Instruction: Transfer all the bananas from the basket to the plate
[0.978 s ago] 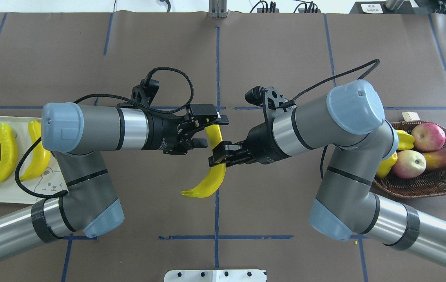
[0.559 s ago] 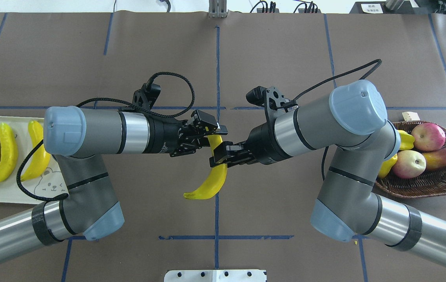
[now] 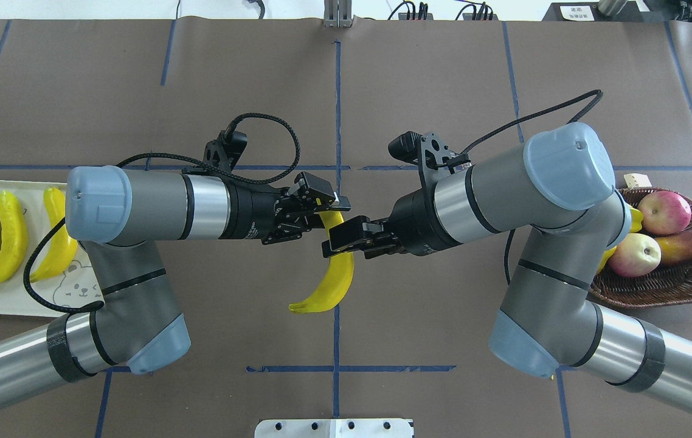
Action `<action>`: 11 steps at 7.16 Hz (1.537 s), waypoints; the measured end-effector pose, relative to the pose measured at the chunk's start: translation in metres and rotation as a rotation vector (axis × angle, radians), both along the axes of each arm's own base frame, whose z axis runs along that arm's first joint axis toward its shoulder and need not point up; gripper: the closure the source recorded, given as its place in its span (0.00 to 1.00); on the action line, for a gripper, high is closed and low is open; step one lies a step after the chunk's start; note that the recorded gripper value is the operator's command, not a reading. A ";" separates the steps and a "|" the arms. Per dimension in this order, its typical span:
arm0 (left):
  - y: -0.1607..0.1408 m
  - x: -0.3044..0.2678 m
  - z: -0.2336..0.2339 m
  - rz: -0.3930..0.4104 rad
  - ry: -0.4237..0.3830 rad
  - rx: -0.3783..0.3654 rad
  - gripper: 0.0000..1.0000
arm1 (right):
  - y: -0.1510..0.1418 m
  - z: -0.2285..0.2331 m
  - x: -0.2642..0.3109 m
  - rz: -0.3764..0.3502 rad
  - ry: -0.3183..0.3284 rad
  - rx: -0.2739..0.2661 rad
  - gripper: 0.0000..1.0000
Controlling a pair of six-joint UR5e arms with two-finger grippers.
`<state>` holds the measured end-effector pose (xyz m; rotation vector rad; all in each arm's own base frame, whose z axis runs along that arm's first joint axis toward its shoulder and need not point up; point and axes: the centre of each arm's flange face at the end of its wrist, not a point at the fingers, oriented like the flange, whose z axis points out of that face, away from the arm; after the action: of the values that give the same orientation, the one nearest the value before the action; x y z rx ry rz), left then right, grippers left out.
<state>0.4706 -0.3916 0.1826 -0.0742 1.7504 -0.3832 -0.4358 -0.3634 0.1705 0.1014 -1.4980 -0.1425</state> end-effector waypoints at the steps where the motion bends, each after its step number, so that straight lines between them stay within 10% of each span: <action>1: -0.002 -0.001 0.001 -0.005 -0.004 0.002 1.00 | 0.001 0.001 0.003 0.001 -0.001 -0.002 0.00; 5: -0.050 -0.061 0.102 0.006 -0.235 0.009 1.00 | -0.014 0.033 0.062 0.083 0.028 -0.025 0.00; 11: -0.038 -0.159 0.286 -0.003 -0.505 -0.076 1.00 | -0.044 0.067 0.101 0.175 0.080 -0.067 0.00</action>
<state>0.3117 -0.4292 0.4686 -0.0256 1.2380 -0.4290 -0.3345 -0.4077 0.2378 0.1708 -1.4054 0.0441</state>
